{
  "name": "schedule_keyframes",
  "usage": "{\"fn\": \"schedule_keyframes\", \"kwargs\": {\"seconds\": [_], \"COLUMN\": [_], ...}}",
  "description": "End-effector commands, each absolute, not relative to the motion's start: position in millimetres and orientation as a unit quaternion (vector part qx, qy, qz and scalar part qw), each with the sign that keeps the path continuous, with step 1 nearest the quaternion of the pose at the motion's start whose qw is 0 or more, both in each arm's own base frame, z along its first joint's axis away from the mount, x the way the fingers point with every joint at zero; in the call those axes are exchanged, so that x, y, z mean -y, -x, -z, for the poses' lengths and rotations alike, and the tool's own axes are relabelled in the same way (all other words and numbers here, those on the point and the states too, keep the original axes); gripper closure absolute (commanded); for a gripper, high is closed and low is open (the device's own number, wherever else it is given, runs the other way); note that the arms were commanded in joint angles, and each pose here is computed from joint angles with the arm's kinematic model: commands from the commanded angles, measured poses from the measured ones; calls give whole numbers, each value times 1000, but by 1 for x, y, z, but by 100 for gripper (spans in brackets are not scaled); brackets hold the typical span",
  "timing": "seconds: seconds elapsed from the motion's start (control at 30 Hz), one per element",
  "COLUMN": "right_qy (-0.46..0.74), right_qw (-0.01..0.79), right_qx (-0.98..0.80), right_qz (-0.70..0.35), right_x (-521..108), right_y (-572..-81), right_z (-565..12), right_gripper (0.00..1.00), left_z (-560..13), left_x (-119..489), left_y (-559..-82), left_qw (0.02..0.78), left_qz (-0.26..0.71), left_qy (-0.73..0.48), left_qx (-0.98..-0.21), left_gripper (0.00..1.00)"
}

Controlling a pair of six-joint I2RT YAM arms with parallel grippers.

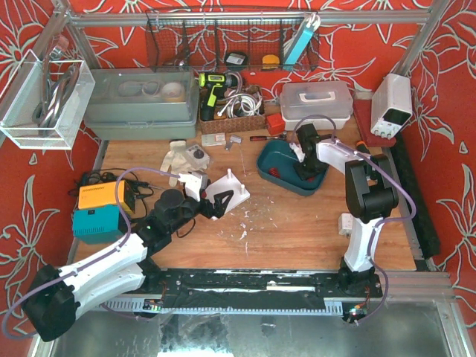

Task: Install the large spring

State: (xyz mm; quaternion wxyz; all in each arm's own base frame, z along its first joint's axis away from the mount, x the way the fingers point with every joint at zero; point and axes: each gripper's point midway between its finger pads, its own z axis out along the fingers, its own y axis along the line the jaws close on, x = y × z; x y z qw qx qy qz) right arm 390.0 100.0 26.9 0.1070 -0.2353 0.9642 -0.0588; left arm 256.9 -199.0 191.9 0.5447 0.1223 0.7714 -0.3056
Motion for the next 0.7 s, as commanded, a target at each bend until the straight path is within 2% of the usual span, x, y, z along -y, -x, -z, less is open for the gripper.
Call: {"fn": "schedule_keyframes", "kwargs": {"seconds": [0.0,0.33,0.57,0.67], "right_qy": [240,246,263,272], "right_qw": [106,197,271,311], "right_qx": [-964,-949,-926,-910], "right_qz": [42,-7,-16,-40], "right_x": [-103,-130,-154,-172], "right_y": [-389,-399,-390,-380], "right_z": [-29,-88,-129,-148], "right_gripper": [76,93,100,100], "left_z": [-197,-196,-196,-196], "left_x": [198,197,194,191], "left_y": [-256,-257,-259,-259], "left_qw": [556,556,559,562], "left_qz": [302,299,294,290], "left_qy": [-125,-121,-114,-108], "left_qx": [-764,-766,-767,-767], "left_gripper": [0,0,0,0]}}
